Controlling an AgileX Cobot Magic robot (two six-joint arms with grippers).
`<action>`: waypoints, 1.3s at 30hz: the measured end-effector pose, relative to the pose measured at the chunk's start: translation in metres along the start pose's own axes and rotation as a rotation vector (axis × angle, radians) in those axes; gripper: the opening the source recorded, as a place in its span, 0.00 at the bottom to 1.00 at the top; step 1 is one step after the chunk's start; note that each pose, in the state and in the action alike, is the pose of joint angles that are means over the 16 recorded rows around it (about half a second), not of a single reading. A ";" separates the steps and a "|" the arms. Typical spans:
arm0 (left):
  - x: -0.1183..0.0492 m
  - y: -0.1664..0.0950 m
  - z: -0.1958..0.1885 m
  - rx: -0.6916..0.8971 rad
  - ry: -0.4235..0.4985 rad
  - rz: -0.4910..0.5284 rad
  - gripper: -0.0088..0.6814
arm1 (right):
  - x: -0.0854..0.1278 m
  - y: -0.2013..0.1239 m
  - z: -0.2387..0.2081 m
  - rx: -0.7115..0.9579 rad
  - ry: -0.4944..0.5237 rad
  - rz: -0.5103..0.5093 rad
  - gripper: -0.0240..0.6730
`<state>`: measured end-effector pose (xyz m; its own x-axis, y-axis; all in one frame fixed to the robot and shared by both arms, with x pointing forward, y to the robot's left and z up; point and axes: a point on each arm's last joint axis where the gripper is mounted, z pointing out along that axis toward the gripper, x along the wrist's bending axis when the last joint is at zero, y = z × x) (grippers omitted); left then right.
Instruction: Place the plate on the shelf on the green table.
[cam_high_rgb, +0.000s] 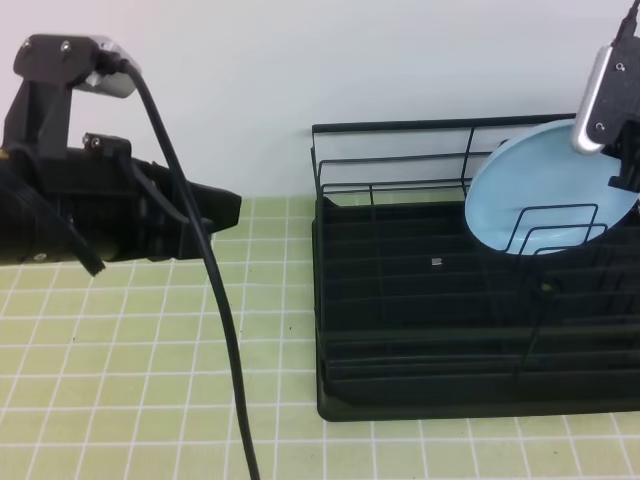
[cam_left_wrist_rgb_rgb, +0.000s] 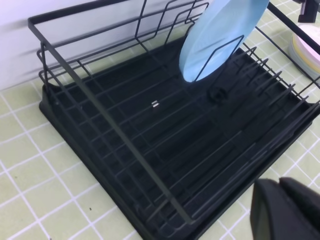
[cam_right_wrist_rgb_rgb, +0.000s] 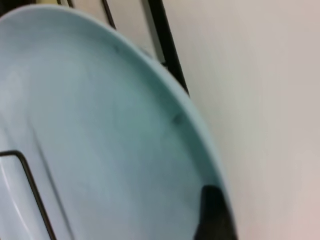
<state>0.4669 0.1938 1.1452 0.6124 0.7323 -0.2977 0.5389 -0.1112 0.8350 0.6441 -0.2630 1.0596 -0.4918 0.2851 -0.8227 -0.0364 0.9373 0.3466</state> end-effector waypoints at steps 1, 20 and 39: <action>0.000 0.000 0.000 0.001 0.000 0.000 0.01 | 0.000 0.000 0.000 0.000 0.000 0.007 0.63; -0.001 -0.001 0.000 0.012 -0.009 0.002 0.01 | 0.017 -0.005 -0.001 0.006 0.064 0.089 0.72; -0.002 -0.003 0.000 0.033 -0.018 -0.001 0.01 | 0.008 0.014 -0.075 -0.063 0.012 0.391 0.57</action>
<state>0.4641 0.1930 1.1434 0.6222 0.7202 -0.3069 0.5578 -0.1328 0.8193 0.5739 -0.2627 1.0916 -0.4894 0.6156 -0.6177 0.1025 0.7440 0.6602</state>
